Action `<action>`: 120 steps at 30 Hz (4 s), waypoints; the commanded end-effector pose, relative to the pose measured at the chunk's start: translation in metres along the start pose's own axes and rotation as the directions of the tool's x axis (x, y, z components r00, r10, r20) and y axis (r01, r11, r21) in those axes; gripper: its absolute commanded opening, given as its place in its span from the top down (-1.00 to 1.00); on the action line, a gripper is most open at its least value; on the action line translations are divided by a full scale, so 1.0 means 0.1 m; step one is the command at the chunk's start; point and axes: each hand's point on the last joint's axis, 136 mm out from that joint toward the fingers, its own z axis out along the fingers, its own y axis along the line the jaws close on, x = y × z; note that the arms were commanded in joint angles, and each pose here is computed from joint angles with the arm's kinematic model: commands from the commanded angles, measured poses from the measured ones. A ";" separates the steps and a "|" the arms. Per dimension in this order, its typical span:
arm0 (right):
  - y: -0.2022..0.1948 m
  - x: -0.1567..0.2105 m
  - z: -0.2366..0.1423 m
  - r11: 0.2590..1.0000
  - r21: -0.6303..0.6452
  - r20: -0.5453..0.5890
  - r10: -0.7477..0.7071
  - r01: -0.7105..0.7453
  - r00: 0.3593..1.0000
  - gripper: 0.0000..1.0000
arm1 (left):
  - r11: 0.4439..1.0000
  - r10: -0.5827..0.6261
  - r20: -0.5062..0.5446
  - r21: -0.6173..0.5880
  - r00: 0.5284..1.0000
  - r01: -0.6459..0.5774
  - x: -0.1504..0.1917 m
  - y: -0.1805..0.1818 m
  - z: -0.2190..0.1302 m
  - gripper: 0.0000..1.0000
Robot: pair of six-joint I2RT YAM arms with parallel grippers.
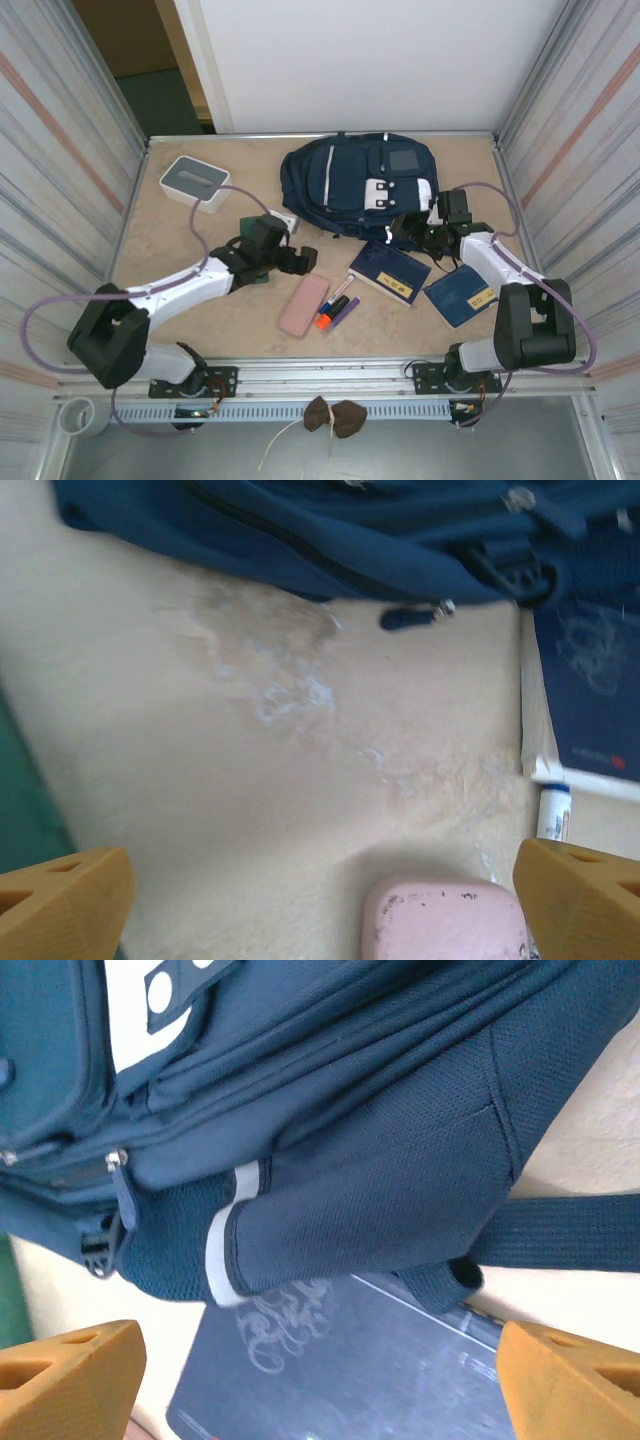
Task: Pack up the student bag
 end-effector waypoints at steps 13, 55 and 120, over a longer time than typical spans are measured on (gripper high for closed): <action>0.30 -0.56 0.23 0.940 -0.248 0.078 0.262 -0.236 0.962 0.57 | 0.965 0.253 0.103 0.045 0.962 -0.259 -0.14 -0.33 0.30 -0.77; 0.95 -0.80 -0.49 0.873 -0.458 0.064 0.222 -0.168 0.973 1.00 | 0.951 0.310 0.376 -0.126 0.873 -0.284 -0.97 -0.27 0.89 1.00; 0.63 -0.04 0.18 0.914 -0.251 0.024 0.334 -0.318 0.942 -0.49 | 0.976 0.208 0.199 0.025 0.958 -0.217 -0.67 -0.60 0.66 1.00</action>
